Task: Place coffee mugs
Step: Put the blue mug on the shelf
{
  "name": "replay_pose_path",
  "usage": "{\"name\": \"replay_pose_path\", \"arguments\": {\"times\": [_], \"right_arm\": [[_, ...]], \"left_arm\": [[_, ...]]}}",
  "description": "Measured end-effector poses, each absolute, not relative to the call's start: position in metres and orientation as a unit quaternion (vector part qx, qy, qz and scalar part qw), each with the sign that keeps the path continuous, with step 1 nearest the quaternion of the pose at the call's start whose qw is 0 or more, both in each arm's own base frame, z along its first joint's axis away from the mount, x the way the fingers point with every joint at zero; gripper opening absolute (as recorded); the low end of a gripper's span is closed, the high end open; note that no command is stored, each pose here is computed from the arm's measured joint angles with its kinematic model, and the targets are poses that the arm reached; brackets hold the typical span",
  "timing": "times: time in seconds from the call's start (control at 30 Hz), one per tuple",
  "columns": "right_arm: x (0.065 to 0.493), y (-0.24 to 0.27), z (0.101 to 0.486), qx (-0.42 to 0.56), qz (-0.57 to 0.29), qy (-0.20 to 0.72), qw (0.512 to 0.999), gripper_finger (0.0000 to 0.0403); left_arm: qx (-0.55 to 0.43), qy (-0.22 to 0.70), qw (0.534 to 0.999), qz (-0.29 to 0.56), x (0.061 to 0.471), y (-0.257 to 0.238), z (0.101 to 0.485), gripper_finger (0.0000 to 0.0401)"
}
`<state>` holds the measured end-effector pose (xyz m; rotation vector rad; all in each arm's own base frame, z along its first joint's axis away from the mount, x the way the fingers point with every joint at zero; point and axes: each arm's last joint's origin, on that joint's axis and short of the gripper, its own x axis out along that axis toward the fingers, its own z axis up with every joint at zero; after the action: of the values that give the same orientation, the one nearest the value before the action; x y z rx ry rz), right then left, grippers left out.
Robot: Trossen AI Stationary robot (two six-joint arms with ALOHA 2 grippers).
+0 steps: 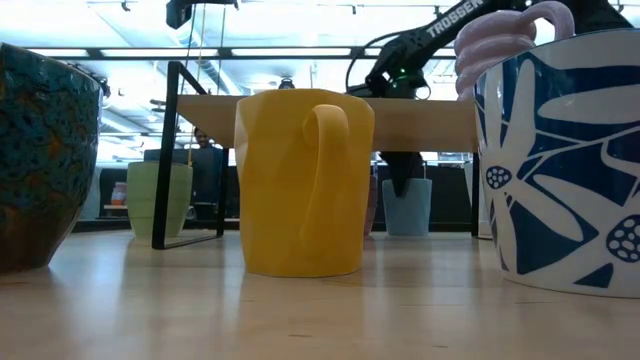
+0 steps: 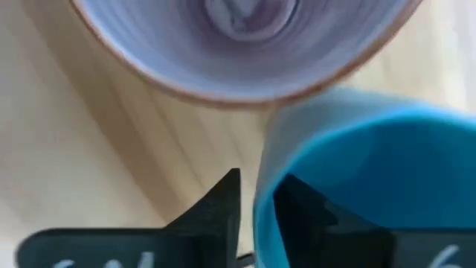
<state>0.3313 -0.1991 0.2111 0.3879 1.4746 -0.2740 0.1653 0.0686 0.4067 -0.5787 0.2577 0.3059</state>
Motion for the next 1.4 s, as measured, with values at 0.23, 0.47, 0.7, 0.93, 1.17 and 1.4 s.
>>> {"name": "replay_pose_path", "arguments": {"times": [0.23, 0.47, 0.7, 0.93, 1.17, 1.4], "right_arm": [[0.327, -0.199, 0.212, 0.166, -0.126, 0.672, 0.71, 0.0036], [0.322, -0.202, 0.216, 0.15, -0.132, 0.68, 0.705, 0.0035], [0.308, -0.206, 0.238, 0.146, -0.151, 0.664, 0.718, 0.0035], [0.29, -0.192, 0.276, 0.115, -0.171, 0.654, 0.728, 0.0034], [0.269, -0.174, 0.31, 0.095, -0.197, 0.638, 0.738, 0.0034], [0.257, -0.144, 0.338, 0.081, -0.191, 0.619, 0.758, 0.0034]], "left_arm": [[-0.284, 0.13, 0.938, 0.151, 0.165, 0.068, 0.406, 0.0153], [-0.284, 0.13, 0.938, 0.151, 0.165, 0.068, 0.406, 0.0153], [-0.284, 0.13, 0.938, 0.151, 0.165, 0.068, 0.406, 0.0153], [-0.278, 0.13, 0.94, 0.15, 0.165, 0.068, 0.406, 0.0153], [-0.262, 0.13, 0.944, 0.156, 0.164, 0.07, 0.406, 0.0153], [-0.262, 0.125, 0.941, 0.173, 0.162, 0.076, 0.406, 0.0153]]}}
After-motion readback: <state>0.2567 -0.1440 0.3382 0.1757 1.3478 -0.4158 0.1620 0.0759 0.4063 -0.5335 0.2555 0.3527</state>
